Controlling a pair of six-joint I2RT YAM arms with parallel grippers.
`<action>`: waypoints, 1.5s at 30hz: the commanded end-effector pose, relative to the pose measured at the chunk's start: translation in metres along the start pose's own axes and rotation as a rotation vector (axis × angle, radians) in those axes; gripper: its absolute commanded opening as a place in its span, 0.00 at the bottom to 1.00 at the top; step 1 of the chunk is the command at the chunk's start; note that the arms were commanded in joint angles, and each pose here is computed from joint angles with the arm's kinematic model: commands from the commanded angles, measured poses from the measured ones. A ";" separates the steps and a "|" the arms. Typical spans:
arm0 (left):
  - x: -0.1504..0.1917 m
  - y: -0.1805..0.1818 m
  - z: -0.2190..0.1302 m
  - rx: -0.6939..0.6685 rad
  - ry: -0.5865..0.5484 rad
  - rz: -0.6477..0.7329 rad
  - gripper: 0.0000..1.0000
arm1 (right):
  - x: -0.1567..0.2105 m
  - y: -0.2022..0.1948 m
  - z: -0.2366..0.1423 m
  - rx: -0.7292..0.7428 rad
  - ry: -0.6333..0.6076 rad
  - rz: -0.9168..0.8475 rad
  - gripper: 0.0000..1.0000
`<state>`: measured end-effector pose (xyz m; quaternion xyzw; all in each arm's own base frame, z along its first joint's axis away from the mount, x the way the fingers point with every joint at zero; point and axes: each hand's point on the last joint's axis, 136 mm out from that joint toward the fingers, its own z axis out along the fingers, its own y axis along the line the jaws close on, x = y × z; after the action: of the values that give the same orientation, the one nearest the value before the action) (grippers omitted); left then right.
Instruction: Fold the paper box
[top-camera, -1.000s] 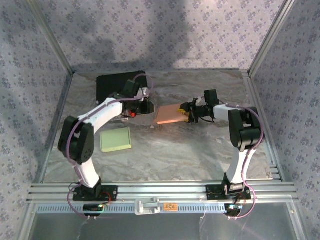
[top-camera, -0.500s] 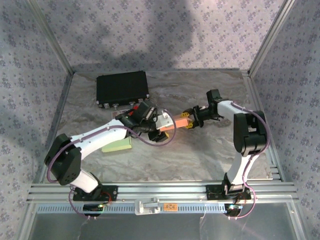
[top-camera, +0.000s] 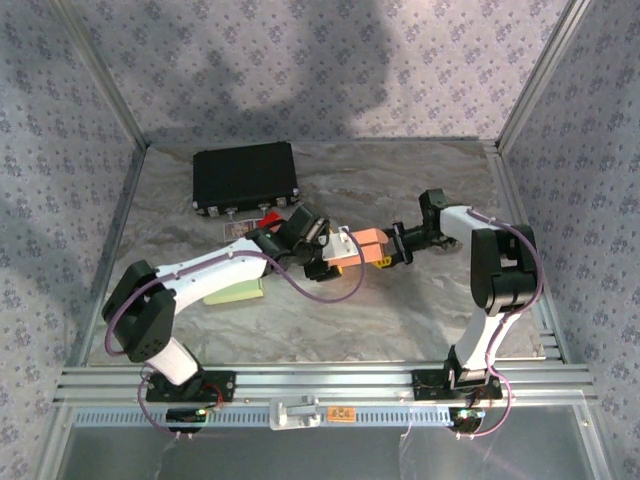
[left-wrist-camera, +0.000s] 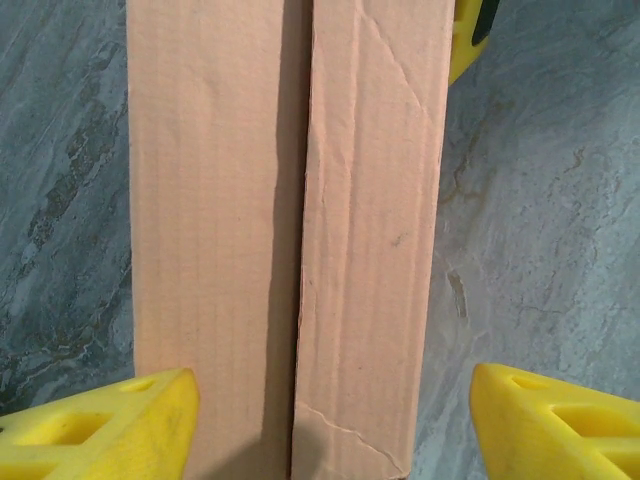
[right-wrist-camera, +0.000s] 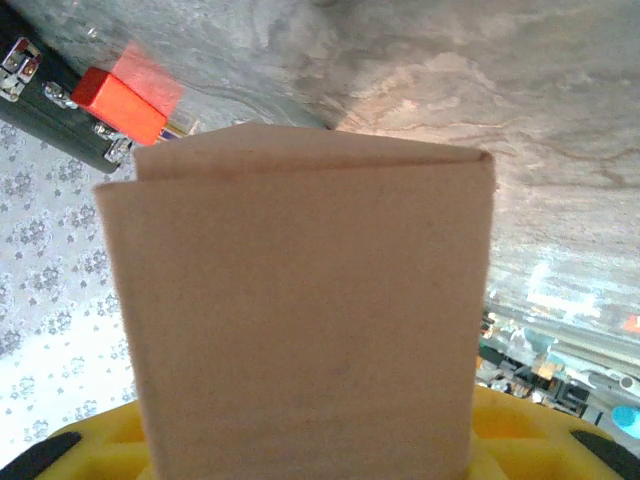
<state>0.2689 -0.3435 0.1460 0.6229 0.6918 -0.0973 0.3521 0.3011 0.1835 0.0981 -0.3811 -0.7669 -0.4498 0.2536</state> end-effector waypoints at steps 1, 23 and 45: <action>-0.024 0.008 -0.025 -0.043 -0.088 0.004 0.70 | -0.003 -0.027 -0.003 0.060 -0.016 0.098 0.36; -0.002 -0.013 0.012 0.132 0.108 0.085 0.74 | 0.001 -0.029 -0.007 -0.003 0.025 0.176 0.36; -0.001 -0.009 0.054 0.143 0.169 0.081 0.67 | -0.018 -0.047 -0.023 -0.012 0.038 0.293 0.67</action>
<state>0.2791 -0.3715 0.0980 0.6796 0.6857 -0.0699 0.2510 0.2807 0.1531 0.0727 -0.4676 -0.6943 -0.4377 0.3283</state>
